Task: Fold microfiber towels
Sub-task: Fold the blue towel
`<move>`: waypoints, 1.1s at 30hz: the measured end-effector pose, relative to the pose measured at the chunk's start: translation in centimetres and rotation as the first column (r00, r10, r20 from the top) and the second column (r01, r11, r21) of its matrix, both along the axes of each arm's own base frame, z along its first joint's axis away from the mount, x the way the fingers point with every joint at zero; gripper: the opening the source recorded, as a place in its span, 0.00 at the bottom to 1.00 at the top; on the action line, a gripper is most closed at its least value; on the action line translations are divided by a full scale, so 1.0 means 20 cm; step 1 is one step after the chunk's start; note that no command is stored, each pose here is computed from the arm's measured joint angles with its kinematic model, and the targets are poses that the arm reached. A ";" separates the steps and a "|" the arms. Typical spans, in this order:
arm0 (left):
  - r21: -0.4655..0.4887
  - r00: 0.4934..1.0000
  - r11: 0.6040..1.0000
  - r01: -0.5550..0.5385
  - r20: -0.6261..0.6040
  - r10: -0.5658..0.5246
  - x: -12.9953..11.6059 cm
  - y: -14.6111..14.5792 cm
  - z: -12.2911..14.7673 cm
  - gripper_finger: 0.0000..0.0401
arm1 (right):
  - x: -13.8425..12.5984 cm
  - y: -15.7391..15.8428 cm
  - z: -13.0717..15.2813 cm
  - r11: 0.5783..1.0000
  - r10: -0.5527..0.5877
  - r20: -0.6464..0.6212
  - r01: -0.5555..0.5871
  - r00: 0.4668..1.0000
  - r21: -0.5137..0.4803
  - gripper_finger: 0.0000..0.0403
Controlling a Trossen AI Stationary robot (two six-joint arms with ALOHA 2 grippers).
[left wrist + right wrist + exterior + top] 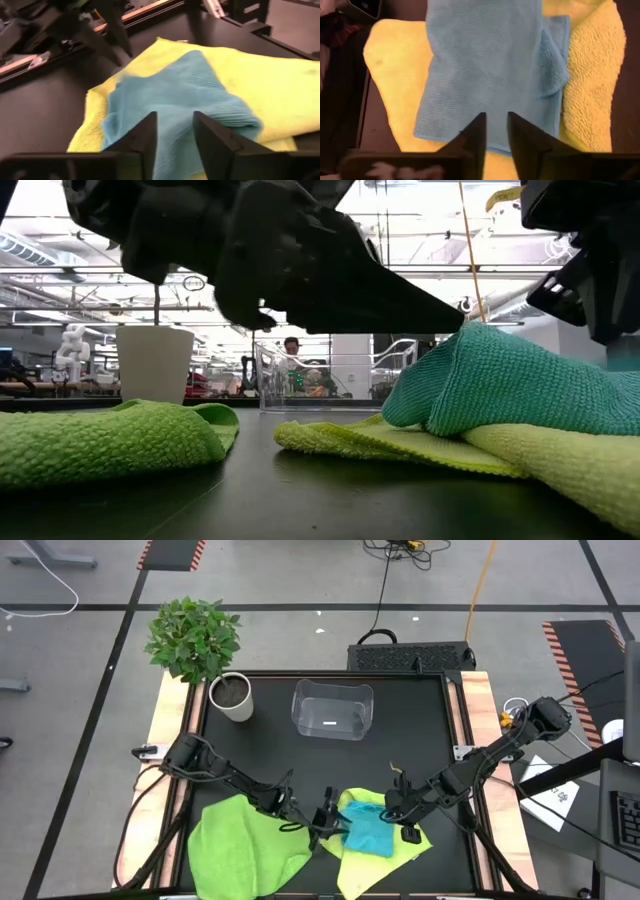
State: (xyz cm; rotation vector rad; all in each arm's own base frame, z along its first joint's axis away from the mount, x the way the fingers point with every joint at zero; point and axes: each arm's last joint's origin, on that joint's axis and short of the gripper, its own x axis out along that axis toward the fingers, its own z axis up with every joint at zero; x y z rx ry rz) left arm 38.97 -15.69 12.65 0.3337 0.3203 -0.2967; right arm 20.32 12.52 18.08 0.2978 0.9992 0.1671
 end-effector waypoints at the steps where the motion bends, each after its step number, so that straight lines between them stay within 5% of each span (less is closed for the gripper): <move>1: 0.009 1.000 1.000 0.012 -0.001 -0.012 -0.01 -0.02 0.00 0.36 | 0.00 0.00 0.00 1.000 0.003 0.006 -0.003 1.000 0.001 0.22; 4: 0.010 0.999 0.999 0.038 -0.004 -0.038 -0.03 -0.07 0.02 0.44 | 0.00 0.00 0.00 1.000 0.009 0.010 -0.009 1.000 -0.008 0.34; 11: -0.160 0.999 0.987 0.028 -0.019 -0.032 -0.06 -0.14 0.09 0.51 | -0.01 0.06 0.01 0.999 -0.011 0.019 0.010 1.000 0.052 0.54; 20: -0.190 0.998 0.982 0.010 -0.055 -0.021 -0.08 -0.17 0.07 0.52 | -0.02 0.28 -0.09 0.987 0.056 0.046 -0.062 0.997 0.149 0.54; 33: -0.194 0.998 0.980 -0.037 -0.050 0.028 -0.07 -0.15 0.07 0.52 | 0.06 0.36 -0.27 0.997 -0.007 -0.046 0.010 0.999 0.072 0.52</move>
